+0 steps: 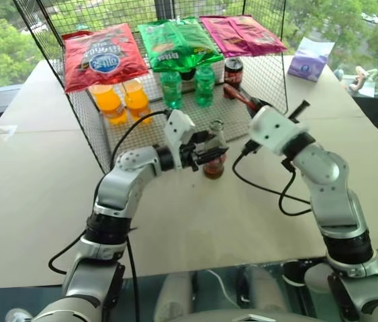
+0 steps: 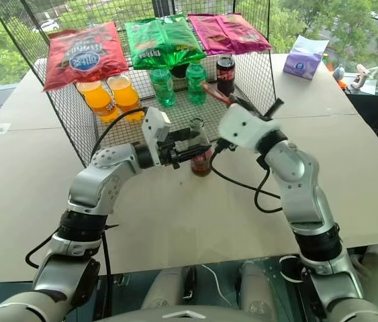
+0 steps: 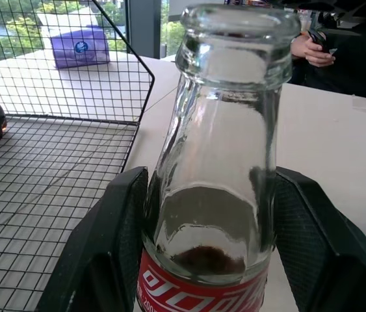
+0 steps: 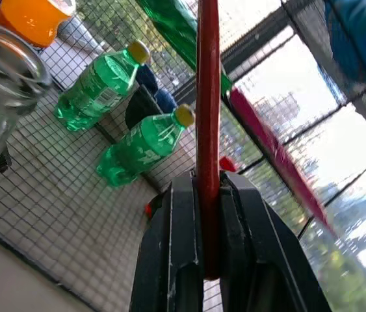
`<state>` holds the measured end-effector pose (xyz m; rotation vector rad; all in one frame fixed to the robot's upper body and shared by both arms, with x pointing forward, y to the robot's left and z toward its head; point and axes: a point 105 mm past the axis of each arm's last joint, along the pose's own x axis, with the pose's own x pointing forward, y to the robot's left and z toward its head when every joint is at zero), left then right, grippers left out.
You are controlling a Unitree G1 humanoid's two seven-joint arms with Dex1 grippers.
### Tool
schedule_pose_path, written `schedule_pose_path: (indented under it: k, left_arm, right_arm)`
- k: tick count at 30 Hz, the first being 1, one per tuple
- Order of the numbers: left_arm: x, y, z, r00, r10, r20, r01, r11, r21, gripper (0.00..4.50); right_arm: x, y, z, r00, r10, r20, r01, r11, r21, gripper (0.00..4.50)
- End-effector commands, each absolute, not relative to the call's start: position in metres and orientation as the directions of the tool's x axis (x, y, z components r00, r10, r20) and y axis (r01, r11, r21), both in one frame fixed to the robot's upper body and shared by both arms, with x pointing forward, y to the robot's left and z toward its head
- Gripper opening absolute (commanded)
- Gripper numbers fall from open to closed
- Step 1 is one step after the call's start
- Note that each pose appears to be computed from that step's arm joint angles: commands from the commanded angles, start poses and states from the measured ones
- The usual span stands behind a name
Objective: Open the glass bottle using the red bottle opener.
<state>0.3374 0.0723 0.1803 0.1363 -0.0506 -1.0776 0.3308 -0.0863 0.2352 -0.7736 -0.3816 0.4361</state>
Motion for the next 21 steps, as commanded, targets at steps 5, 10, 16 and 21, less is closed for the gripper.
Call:
schedule_pose_path:
  k: [5, 10, 16, 21]
  left_arm:
    - [0.332, 0.073, 0.194, 0.46, -0.888, 0.018, 0.873, 0.456, 0.174, 2.21]
    - [0.331, 0.074, 0.195, 0.459, -0.888, 0.019, 0.872, 0.454, 0.183, 2.21]
    - [0.331, 0.076, 0.195, 0.47, -0.882, 0.019, 0.864, 0.465, 0.193, 2.21]
    - [0.33, 0.075, 0.195, 0.475, -0.88, 0.021, 0.861, 0.469, 0.195, 2.21]
  right_arm:
    - [0.322, -0.124, 0.208, 0.904, 0.428, -0.001, -0.41, 0.864, -0.292, 0.0]
    - [0.305, -0.111, 0.158, 0.797, 0.565, -0.213, -0.574, 0.818, 0.022, 0.0]
    - [0.312, -0.108, 0.126, 0.746, 0.578, -0.33, -0.531, 0.816, 0.228, 0.0]
    - [0.321, -0.106, 0.106, 0.716, 0.575, -0.396, -0.501, 0.818, 0.283, 0.0]
